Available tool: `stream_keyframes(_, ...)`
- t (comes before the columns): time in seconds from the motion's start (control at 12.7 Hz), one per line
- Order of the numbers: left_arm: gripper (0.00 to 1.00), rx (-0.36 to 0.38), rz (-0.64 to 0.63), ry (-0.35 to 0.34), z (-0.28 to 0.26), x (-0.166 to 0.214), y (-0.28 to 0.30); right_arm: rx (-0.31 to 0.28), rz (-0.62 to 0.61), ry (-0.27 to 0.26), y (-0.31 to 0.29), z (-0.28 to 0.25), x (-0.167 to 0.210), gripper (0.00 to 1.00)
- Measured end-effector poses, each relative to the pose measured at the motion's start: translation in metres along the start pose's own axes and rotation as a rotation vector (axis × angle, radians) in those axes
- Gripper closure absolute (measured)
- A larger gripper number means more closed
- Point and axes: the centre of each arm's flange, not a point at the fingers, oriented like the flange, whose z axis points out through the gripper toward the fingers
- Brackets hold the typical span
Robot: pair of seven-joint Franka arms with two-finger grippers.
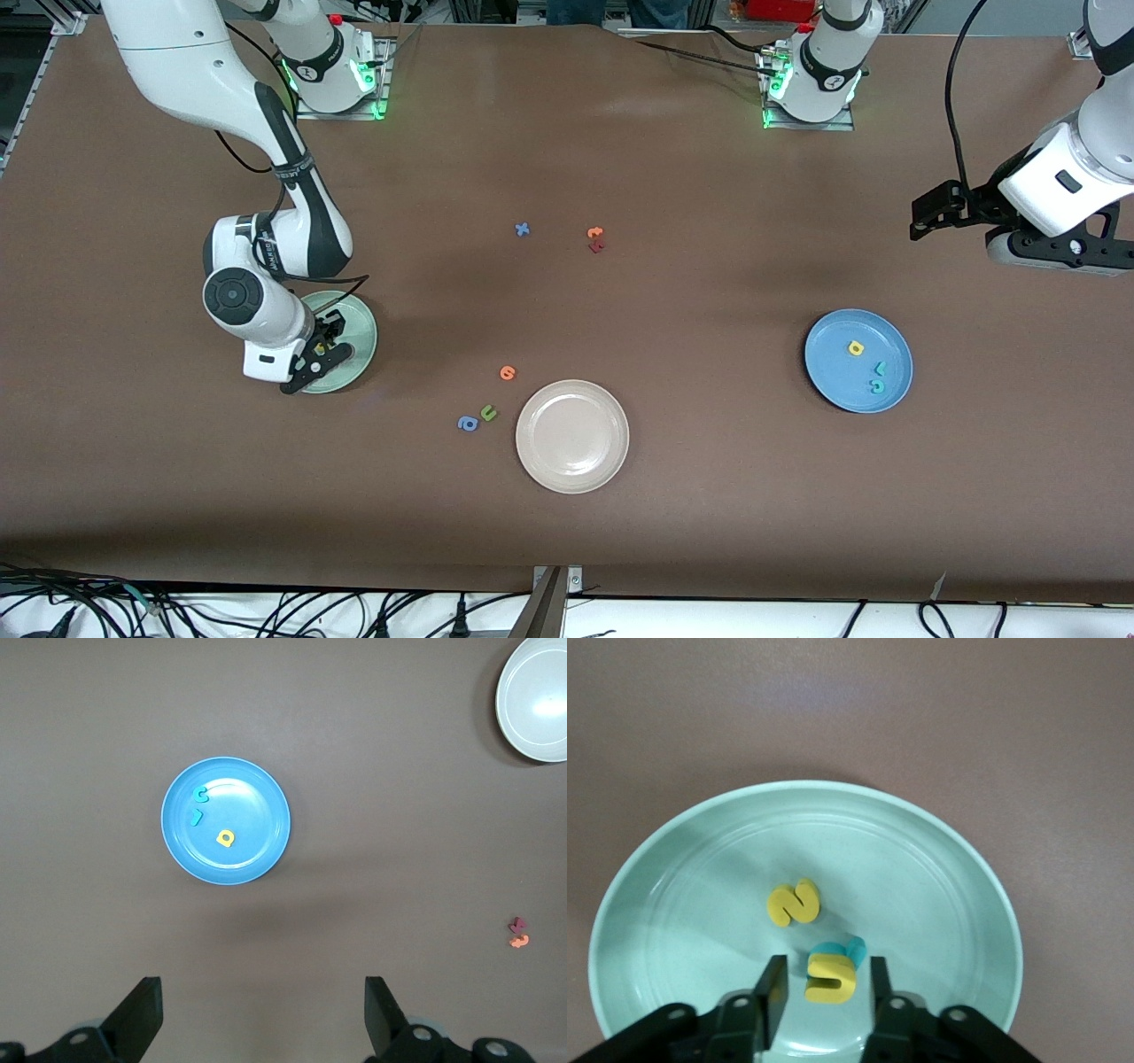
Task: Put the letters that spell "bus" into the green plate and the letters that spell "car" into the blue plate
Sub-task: 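Carry the yellow u to the green plate and release it with the right gripper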
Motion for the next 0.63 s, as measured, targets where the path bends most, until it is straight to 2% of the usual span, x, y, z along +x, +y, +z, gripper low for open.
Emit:
stream_keyframes(0.16,0.0,0.0,0.0,0.0,0.0,0.0,0.0,0.001,0.005,0.01,0.002,-0.012,0.001,0.31)
stream_keyframes(0.31,0.0,0.0,0.0,0.0,0.0,0.0,0.0,0.033,0.04,0.019,0.005,-0.046,0.002,0.29)
stream_keyframes(0.47,0.0,0.0,0.0,0.0,0.0,0.0,0.0,0.059,0.084,0.03,0.011,-0.11,0.002,0.27)
stream_keyframes(0.63,0.0,0.0,0.0,-0.001,0.0,0.0,0.0,0.061,0.126,0.057,0.016,-0.181,-0.002,0.07)
